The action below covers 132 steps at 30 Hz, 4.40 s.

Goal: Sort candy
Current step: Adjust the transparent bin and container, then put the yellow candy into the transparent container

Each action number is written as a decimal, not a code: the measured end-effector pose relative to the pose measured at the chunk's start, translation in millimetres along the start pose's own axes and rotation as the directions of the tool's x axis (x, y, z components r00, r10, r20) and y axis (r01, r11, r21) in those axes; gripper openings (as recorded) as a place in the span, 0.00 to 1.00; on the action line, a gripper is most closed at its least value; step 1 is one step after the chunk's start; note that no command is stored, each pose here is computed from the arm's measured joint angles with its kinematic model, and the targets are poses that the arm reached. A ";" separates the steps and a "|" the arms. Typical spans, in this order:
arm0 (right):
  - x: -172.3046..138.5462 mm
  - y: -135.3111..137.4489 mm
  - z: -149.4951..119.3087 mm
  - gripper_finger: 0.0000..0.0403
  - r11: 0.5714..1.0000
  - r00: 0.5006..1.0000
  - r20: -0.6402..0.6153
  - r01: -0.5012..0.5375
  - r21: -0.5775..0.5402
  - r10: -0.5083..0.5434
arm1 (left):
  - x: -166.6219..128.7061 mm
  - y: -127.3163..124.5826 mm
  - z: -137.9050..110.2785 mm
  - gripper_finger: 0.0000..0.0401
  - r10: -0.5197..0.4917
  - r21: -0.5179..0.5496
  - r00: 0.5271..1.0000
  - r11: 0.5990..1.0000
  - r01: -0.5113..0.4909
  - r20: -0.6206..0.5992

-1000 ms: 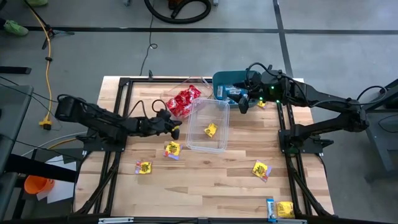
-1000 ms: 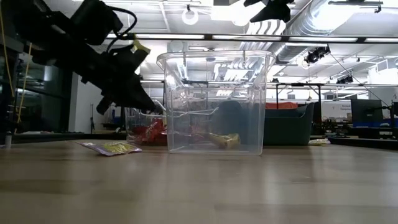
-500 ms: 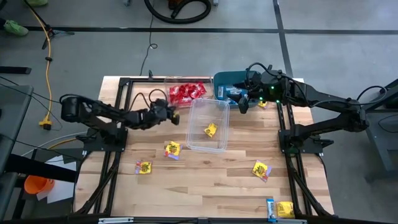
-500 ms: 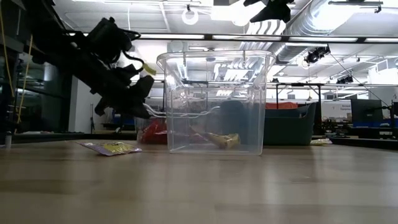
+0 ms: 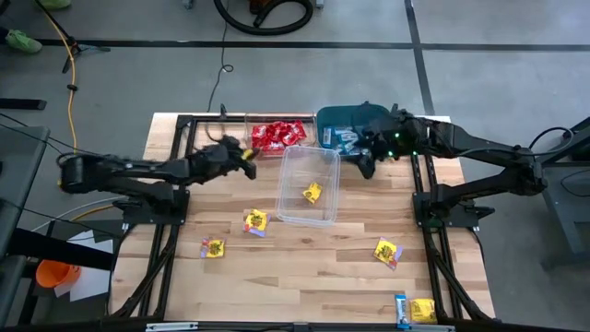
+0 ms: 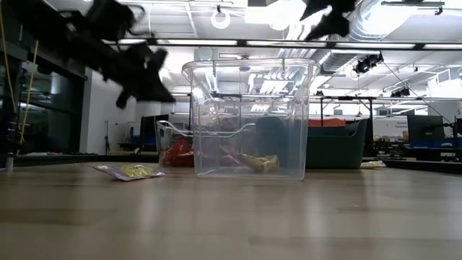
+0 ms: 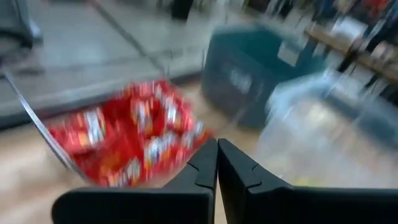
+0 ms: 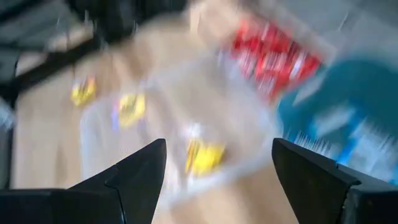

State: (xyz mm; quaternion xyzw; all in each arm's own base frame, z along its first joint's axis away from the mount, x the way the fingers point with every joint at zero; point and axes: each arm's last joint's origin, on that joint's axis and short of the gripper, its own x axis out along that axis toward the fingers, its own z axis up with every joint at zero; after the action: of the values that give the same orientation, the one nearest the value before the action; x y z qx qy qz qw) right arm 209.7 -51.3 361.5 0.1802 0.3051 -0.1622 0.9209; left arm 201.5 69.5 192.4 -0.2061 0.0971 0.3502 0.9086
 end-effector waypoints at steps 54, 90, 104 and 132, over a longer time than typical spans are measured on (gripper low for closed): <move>125.5 -49.4 -85.6 0.00 0.901 0.970 0.121 0.146 0.408 -0.211 | 25.3 -82.9 -55.5 0.00 -0.312 -0.144 0.933 0.947 0.289 -0.179; 9.9 -156.2 -83.0 0.15 0.551 0.751 0.121 0.354 0.755 -0.649 | -58.5 12.8 61.6 0.00 -0.096 -0.088 0.994 0.991 0.101 0.059; 11.0 -182.4 -89.8 0.60 0.087 0.607 0.001 0.111 0.990 -0.795 | -58.5 12.9 53.5 0.00 -0.161 -0.082 0.985 0.984 0.157 -0.053; -8.5 -105.5 -170.6 0.60 -0.245 0.571 -0.155 -0.084 0.966 -0.806 | -61.2 8.3 52.4 0.00 -0.326 -0.025 0.938 0.945 0.326 -0.116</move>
State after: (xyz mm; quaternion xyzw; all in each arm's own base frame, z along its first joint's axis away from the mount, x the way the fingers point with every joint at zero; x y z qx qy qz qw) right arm 74.2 -69.2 214.5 0.5953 -0.1806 -0.6739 0.3987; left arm 152.5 61.7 256.5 -0.2420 0.1144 0.1822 0.9461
